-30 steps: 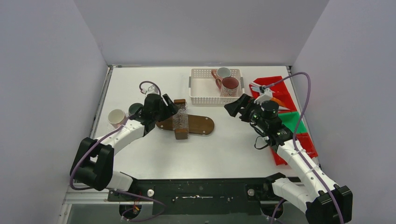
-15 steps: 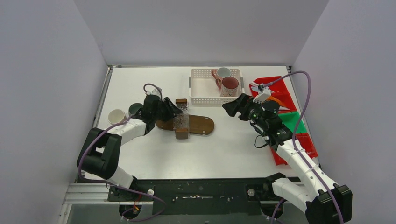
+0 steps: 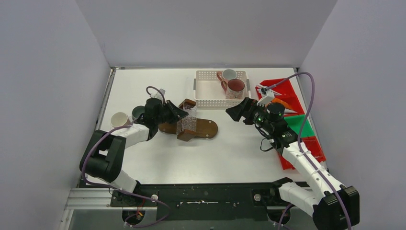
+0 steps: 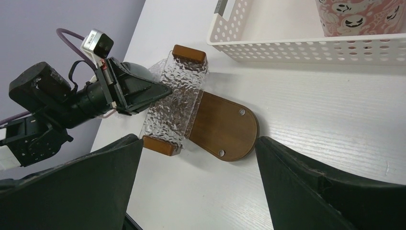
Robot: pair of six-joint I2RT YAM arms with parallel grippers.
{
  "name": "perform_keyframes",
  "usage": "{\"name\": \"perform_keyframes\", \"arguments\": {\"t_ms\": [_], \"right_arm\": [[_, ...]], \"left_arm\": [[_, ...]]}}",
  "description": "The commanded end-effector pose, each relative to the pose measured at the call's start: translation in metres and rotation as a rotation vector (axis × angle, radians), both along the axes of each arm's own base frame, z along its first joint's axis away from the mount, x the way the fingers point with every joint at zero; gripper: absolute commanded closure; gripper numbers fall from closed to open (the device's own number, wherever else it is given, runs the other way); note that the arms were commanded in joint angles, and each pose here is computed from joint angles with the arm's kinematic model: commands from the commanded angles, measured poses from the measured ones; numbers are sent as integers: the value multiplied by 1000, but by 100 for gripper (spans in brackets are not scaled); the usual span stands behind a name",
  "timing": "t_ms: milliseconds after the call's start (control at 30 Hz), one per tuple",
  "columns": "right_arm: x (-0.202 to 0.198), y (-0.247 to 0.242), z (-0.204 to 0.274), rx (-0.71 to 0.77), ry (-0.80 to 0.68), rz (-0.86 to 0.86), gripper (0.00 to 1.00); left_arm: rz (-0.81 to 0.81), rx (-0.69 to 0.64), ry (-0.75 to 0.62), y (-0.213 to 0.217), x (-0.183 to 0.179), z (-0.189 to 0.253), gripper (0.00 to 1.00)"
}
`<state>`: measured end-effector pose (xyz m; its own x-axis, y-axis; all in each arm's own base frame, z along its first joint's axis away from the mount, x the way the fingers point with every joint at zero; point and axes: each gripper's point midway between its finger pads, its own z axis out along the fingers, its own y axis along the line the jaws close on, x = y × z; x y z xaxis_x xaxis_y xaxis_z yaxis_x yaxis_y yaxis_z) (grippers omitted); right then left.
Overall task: Prepare toiletry sets of a toothbrush and toothpaste on the tray
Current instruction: Pick up the toothpaste holder from the storage box.
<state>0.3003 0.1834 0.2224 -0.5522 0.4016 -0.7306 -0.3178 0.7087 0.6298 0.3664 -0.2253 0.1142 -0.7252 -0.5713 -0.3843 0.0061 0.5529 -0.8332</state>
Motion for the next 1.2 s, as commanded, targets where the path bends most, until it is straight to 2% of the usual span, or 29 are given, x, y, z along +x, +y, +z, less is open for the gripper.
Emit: {"name": "perform_keyframes", "arguments": {"t_ms": [0,133,233,467,600,800,1167], "right_arm": [[6,1,21,-8,-92,23,8],[7,0,28,-36,-110,32,8],[6,0,33,-62,-119,47,8],[1,2,48,-117,-116,101,8],[-2,5,55,-131,-107,140,8],[-3,17,71,-123,-109,221,7],[-1,50,72,-94,-29,445,3]], "left_arm": [[-31,-61,-121,-5,2,44,100],[-61,-17,-183,-6,0,64,100],[-93,90,-247,-7,-1,78,100],[-174,474,-458,-3,-12,104,100],[-247,637,-576,-4,-26,118,100],[-373,796,-765,-10,-45,136,100],[-575,985,-1031,-28,-76,146,100]]}}
